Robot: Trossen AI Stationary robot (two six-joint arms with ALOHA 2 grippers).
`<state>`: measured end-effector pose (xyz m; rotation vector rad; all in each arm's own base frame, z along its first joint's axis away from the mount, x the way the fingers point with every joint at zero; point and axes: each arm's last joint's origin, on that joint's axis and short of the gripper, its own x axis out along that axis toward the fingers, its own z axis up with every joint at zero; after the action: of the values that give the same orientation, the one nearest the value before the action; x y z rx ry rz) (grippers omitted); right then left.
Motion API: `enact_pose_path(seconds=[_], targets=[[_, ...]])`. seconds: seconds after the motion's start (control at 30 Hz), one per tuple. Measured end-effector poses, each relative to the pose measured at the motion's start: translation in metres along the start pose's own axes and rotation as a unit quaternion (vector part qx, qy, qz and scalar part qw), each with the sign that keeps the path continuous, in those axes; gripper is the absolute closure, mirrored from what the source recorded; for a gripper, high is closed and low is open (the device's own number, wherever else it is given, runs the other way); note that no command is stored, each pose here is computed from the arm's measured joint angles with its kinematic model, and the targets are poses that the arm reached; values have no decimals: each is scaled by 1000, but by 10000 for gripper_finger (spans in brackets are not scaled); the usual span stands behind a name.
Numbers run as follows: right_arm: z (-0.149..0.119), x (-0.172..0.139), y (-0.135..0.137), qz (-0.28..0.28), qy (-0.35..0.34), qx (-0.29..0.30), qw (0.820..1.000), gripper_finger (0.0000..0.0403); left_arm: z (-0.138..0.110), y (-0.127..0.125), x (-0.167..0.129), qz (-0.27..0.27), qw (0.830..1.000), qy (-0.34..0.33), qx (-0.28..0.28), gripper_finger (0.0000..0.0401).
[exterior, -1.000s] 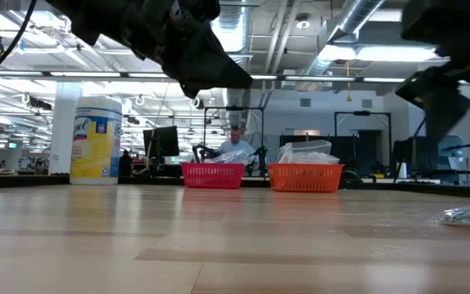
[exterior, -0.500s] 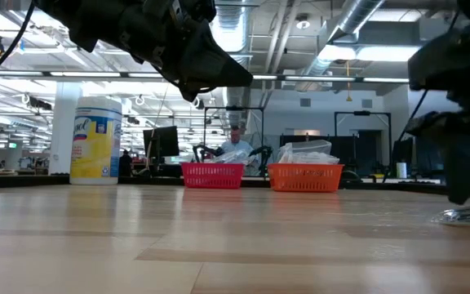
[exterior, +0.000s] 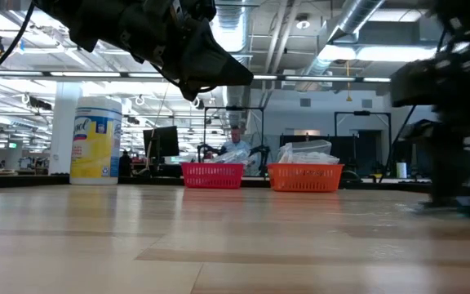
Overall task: Pick & Place Travel size toiletries
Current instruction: Put the silver nail cutter into the green bin
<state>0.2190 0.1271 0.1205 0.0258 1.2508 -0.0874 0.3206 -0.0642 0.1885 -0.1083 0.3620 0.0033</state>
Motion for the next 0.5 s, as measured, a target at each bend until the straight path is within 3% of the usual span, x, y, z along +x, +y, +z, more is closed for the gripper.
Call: enact_pose_path(seconds=[0.17, 0.4, 0.5], targets=[[6, 3, -13, -24, -2, 16, 1000, 239, 0, 0, 0, 0, 1000, 0, 1, 400], [11, 5, -23, -35, -1, 23, 999, 367, 0, 0, 0, -1, 1000, 0, 1, 400], [12, 5, -23, -33, 0, 22, 999, 367, 0, 0, 0, -2, 1000, 1, 8, 400]])
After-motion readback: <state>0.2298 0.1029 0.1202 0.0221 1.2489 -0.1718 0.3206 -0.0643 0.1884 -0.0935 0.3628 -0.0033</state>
